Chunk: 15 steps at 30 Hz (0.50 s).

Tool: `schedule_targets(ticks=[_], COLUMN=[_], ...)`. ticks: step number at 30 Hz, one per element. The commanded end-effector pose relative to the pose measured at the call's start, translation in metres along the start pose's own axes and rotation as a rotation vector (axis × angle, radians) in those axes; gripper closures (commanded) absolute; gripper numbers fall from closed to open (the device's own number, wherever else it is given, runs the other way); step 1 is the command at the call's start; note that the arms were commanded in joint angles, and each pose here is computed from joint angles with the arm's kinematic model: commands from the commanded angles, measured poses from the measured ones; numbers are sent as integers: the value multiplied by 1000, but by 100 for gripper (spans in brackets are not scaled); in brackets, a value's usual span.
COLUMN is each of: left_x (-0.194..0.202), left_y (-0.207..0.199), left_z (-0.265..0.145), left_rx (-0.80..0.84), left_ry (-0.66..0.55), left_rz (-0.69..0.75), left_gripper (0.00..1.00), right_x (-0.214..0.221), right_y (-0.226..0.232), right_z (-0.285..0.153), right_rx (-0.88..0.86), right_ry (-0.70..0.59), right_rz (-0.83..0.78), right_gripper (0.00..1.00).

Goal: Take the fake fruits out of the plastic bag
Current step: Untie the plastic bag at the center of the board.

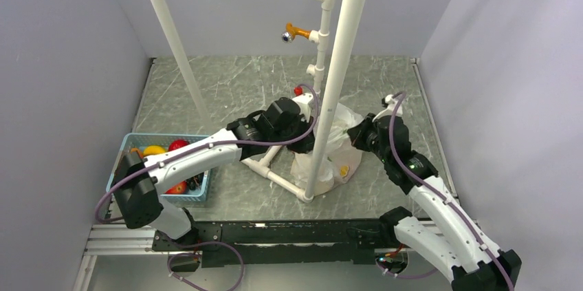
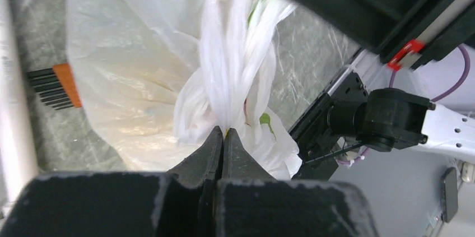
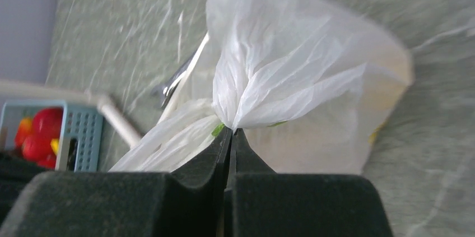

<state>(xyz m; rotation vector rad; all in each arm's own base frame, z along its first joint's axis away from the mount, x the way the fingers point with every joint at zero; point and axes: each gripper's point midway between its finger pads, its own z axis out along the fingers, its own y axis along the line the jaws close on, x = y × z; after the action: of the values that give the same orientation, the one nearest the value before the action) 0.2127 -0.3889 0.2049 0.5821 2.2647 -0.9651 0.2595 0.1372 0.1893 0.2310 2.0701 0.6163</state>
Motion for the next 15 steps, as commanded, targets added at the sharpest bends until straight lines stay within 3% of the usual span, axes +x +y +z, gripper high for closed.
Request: schedule_targets(ticks=[1,4,10,15], left_x=[-27,-36,-48,-38], left_y=[2,2,2,2], left_z=[-28,-41,-68,-74], left_rx=[-67,-84,-105,-77], left_ry=[-116,-155,-233,-234], left_rz=[5,14,13,-16], left_gripper=[100,100,100,100], right_x=[-60,-79,-96,-95], right_y=[-38,-62,-90,-87], right_z=[-33,-59,-102,-104], right_rx=[297,449,587,519], right_ry=[-219,-326,-501,-541], right_rz=[21,67,138,157], right_gripper=[100,100,100,100])
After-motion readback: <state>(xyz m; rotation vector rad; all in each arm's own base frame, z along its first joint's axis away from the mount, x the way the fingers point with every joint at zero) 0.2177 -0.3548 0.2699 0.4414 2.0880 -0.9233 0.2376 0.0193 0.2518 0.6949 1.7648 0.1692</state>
